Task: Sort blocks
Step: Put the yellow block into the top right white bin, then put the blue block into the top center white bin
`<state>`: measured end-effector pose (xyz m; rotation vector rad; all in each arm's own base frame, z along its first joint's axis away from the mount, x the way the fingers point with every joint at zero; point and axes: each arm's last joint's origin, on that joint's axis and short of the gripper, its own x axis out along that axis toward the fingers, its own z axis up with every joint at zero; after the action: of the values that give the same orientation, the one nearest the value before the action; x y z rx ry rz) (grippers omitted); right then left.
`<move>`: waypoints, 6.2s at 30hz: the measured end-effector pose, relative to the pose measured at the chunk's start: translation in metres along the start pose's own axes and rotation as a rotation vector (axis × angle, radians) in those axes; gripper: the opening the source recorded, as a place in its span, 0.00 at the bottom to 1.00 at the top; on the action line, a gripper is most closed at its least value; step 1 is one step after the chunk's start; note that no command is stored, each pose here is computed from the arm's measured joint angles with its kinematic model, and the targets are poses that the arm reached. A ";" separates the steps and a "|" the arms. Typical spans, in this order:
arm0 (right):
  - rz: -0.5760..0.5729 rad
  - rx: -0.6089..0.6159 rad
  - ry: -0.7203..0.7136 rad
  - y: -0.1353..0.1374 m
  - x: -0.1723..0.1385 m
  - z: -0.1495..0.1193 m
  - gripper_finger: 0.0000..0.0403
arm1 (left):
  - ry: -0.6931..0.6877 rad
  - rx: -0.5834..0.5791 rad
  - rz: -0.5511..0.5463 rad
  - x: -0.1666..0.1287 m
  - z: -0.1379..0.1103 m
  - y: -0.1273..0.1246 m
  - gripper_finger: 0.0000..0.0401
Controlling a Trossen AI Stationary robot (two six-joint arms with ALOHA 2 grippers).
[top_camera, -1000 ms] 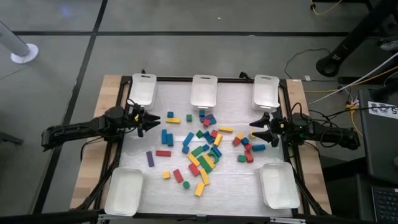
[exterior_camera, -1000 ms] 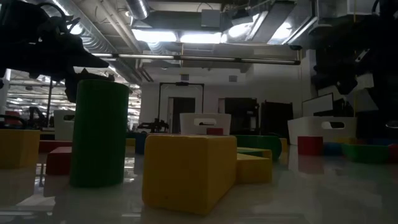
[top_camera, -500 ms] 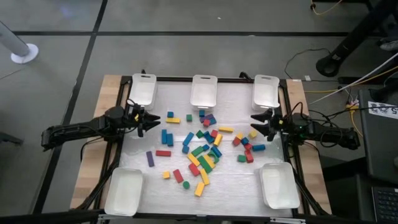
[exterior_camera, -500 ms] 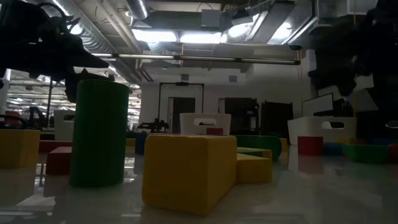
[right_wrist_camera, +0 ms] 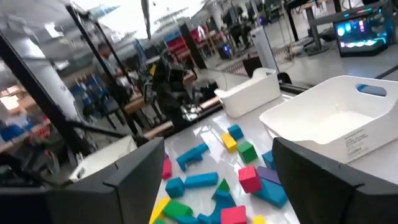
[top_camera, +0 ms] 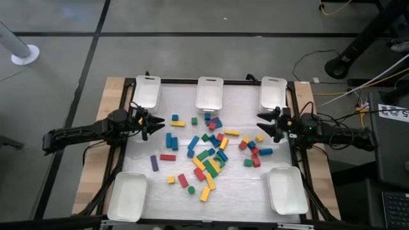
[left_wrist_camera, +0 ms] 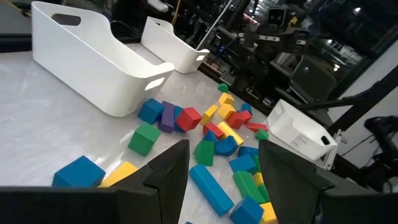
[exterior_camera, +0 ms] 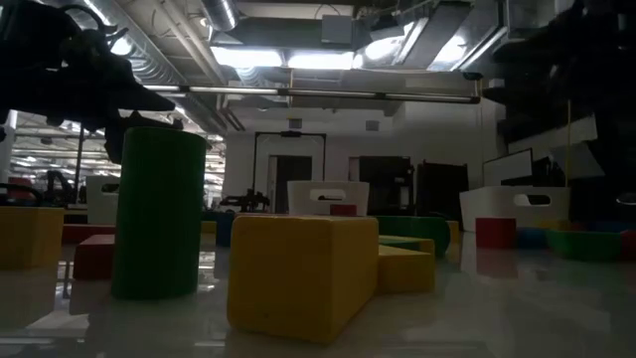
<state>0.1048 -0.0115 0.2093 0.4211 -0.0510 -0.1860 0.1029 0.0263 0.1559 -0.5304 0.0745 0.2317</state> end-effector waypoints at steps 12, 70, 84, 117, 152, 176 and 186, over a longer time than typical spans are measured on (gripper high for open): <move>-0.092 -0.224 0.366 0.012 0.053 0.011 0.74 | -0.001 0.004 0.002 0.000 0.000 0.000 0.45; -0.279 -0.398 0.965 -0.018 0.146 -0.078 0.14 | 0.000 0.146 0.003 0.000 0.000 0.000 0.45; -0.369 -0.535 1.142 0.026 0.167 0.020 0.15 | -0.043 0.179 -0.017 0.000 0.004 -0.002 0.45; -0.844 -0.449 1.166 -0.057 0.056 0.116 0.16 | -0.233 0.118 -0.124 -0.001 0.021 -0.015 0.45; -0.962 -0.431 1.264 -0.119 0.039 0.064 0.51 | 0.623 0.107 0.114 0.079 0.057 -0.094 0.45; -0.962 -0.430 1.263 -0.119 0.039 0.063 0.51 | 1.125 1.326 -0.171 0.119 -0.006 -0.100 0.45; -0.960 -0.428 1.263 -0.119 0.039 0.063 0.51 | 1.145 1.694 -0.169 0.120 -0.009 -0.099 0.45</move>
<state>0.1179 -0.1509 0.2187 0.0428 1.4321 -0.8234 0.2432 -0.0371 0.1815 1.0894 1.2124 -0.3584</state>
